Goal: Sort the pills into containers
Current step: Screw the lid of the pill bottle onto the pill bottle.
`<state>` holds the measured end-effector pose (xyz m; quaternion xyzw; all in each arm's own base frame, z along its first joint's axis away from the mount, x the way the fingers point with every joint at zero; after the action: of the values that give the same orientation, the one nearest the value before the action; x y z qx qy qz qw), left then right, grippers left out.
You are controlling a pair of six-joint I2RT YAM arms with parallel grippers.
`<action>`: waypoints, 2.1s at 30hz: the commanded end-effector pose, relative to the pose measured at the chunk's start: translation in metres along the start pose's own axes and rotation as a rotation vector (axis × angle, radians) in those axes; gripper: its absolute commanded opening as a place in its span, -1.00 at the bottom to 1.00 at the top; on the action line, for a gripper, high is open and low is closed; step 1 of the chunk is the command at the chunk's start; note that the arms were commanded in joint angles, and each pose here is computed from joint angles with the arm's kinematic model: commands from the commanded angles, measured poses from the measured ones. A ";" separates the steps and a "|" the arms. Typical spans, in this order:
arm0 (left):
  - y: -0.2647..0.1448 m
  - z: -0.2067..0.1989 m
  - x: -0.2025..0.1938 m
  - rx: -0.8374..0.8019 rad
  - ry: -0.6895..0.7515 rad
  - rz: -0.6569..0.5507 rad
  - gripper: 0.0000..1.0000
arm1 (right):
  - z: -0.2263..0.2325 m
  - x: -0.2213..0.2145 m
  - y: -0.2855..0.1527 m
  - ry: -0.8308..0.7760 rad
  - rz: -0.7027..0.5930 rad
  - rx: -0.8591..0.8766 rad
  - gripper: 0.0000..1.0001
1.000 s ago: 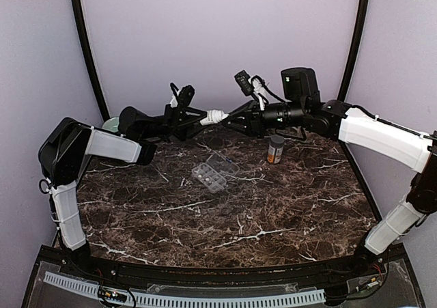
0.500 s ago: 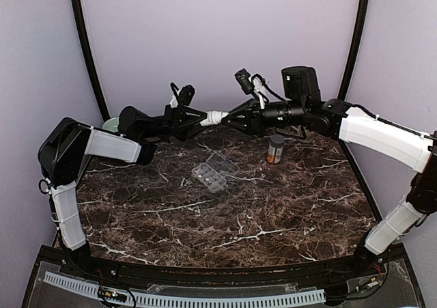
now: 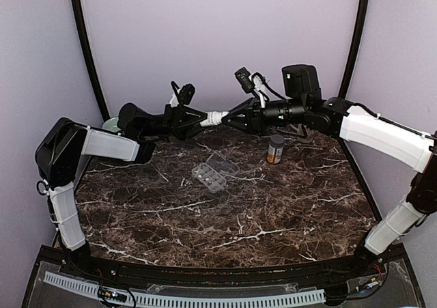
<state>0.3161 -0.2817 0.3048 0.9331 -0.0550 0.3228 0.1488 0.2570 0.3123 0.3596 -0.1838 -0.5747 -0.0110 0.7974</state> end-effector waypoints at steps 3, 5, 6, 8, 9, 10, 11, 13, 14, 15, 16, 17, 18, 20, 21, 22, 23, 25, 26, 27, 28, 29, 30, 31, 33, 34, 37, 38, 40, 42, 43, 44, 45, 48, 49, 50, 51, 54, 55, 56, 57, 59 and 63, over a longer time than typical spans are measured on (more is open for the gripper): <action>0.009 -0.027 0.000 -0.040 0.095 0.050 -1.00 | 0.005 0.019 -0.007 -0.041 -0.050 -0.009 -0.97; 0.009 -0.027 0.000 -0.041 0.098 0.050 -1.00 | 0.005 0.019 -0.007 -0.043 -0.047 -0.007 -0.97; 0.009 -0.027 0.000 -0.041 0.097 0.052 -1.00 | 0.005 0.019 -0.006 -0.042 -0.044 -0.006 -0.97; 0.010 -0.027 0.001 -0.040 0.097 0.056 -1.00 | 0.004 0.019 -0.005 -0.042 -0.042 -0.006 -0.97; 0.010 -0.027 0.001 -0.039 0.097 0.058 -1.00 | 0.004 0.019 -0.004 -0.041 -0.039 -0.004 -0.97; 0.010 -0.027 0.001 -0.039 0.099 0.060 -1.00 | 0.004 0.019 -0.004 -0.041 -0.035 -0.003 -0.97; 0.010 -0.027 0.001 -0.040 0.098 0.064 -1.00 | 0.004 0.019 -0.003 -0.041 -0.032 -0.001 -0.97; 0.011 -0.027 0.002 -0.039 0.099 0.074 -1.00 | 0.003 0.019 -0.003 -0.043 -0.029 -0.001 -0.97; 0.011 -0.027 0.002 -0.038 0.099 0.077 -1.00 | 0.003 0.019 -0.002 -0.043 -0.026 0.000 -0.97; 0.011 -0.027 0.002 -0.037 0.100 0.079 -1.00 | 0.003 0.019 -0.002 -0.042 -0.023 -0.001 -0.97; 0.011 -0.027 0.003 -0.036 0.100 0.084 -1.00 | 0.003 0.018 -0.001 -0.043 -0.020 0.001 -0.97; 0.011 -0.027 0.003 -0.034 0.100 0.084 -1.00 | 0.003 0.017 -0.001 -0.043 -0.016 0.002 -0.97; 0.012 -0.027 0.004 -0.034 0.101 0.086 -1.00 | 0.003 0.017 0.000 -0.042 -0.013 0.004 -0.97; 0.013 -0.028 0.005 -0.035 0.105 0.086 -1.00 | 0.002 0.016 0.001 -0.040 -0.009 0.004 -0.97; 0.013 -0.028 0.006 -0.036 0.108 0.087 -1.00 | 0.002 0.015 0.001 -0.040 -0.006 0.004 -0.97; 0.013 -0.028 0.007 -0.036 0.108 0.087 -1.00 | 0.002 0.015 0.002 -0.040 -0.005 0.006 -0.97; 0.014 -0.029 0.007 -0.037 0.109 0.086 -1.00 | 0.001 0.014 0.002 -0.039 -0.004 0.006 -0.98; 0.014 -0.030 0.009 -0.040 0.114 0.089 -1.00 | 0.001 0.014 0.003 -0.038 -0.004 0.008 -0.98; 0.015 -0.031 0.009 -0.040 0.116 0.091 -1.00 | 0.001 0.014 0.004 -0.037 -0.003 0.012 -0.97; 0.015 -0.031 0.010 -0.041 0.118 0.093 -1.00 | 0.001 0.013 0.004 -0.036 0.000 0.014 -0.97; 0.015 -0.031 0.010 -0.041 0.120 0.096 -1.00 | 0.001 0.013 0.005 -0.035 0.003 0.016 -0.98; 0.016 -0.032 0.010 -0.041 0.121 0.102 -1.00 | 0.001 0.013 0.005 -0.035 0.005 0.018 -0.98; 0.017 -0.032 0.010 -0.042 0.122 0.106 -1.00 | 0.001 0.012 0.006 -0.034 0.007 0.021 -0.98; 0.017 -0.032 0.011 -0.041 0.121 0.110 -1.00 | 0.001 0.012 0.006 -0.033 0.009 0.022 -0.97; 0.017 -0.032 0.011 -0.041 0.124 0.117 -1.00 | 0.001 0.011 0.006 -0.031 0.012 0.027 -0.98; 0.018 -0.032 0.011 -0.041 0.124 0.119 -1.00 | 0.001 0.010 0.007 -0.029 0.015 0.027 -0.97; 0.020 -0.032 0.011 -0.042 0.123 0.141 -1.00 | 0.000 0.009 0.008 -0.029 0.024 0.029 -0.98; 0.020 -0.032 0.011 -0.042 0.124 0.145 -1.00 | 0.000 0.009 0.009 -0.029 0.028 0.030 -0.98; 0.021 -0.032 0.011 -0.044 0.124 0.153 -1.00 | 0.000 0.009 0.009 -0.030 0.035 0.033 -0.98; 0.021 -0.033 0.011 -0.045 0.128 0.157 -1.00 | 0.001 0.009 0.010 -0.028 0.039 0.035 -0.98; 0.021 -0.033 0.011 -0.045 0.128 0.156 -1.00 | 0.000 0.009 0.010 -0.026 0.039 0.035 -0.98; 0.021 -0.034 0.012 -0.046 0.130 0.156 -1.00 | 0.001 0.010 0.010 -0.025 0.037 0.037 -0.98; 0.022 -0.034 0.012 -0.047 0.132 0.156 -1.00 | 0.001 0.010 0.010 -0.020 0.036 0.039 -0.98; 0.022 -0.035 0.012 -0.051 0.140 0.145 -1.00 | 0.001 0.011 0.010 -0.005 0.026 0.043 -0.98; 0.022 -0.036 0.012 -0.053 0.144 0.140 -1.00 | -0.002 0.008 0.014 0.008 0.034 0.043 -0.98; 0.023 -0.037 0.013 -0.056 0.150 0.134 -1.00 | -0.004 0.006 0.018 0.020 0.039 0.046 -0.98; 0.023 -0.037 0.013 -0.058 0.155 0.128 -1.00 | -0.004 0.006 0.019 0.029 0.034 0.049 -0.98; 0.026 -0.039 0.013 -0.066 0.169 0.119 -1.00 | -0.004 0.006 0.021 0.057 0.018 0.063 -0.99; 0.028 -0.040 0.012 -0.068 0.174 0.117 -1.00 | -0.004 0.007 0.022 0.069 0.017 0.066 -0.99; 0.029 -0.040 0.012 -0.070 0.178 0.118 -1.00 | -0.004 0.007 0.023 0.077 0.016 0.073 -1.00; 0.030 -0.041 0.012 -0.071 0.183 0.118 -1.00 | -0.004 0.007 0.024 0.091 0.016 0.077 -1.00; 0.031 -0.042 0.013 -0.069 0.196 0.113 -1.00 | -0.004 0.007 0.026 0.111 0.014 0.087 -1.00; 0.033 -0.044 0.013 -0.068 0.221 0.106 -1.00 | -0.003 0.010 0.028 0.173 -0.002 0.101 -1.00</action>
<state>0.3235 -0.2857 0.3139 0.9200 -0.0873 0.3600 0.1282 0.2644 0.3185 0.3613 -0.1721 -0.5206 0.0108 0.8362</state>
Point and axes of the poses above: each gripper's point midway between its finger pads, its own y axis out along the fingers, its own z axis along the line the jaws close on, x = y × z, the point moved 8 cm from there along -y, back along the fingers, and after that the axes turned 7 degrees about y, right-handed, at the moved point
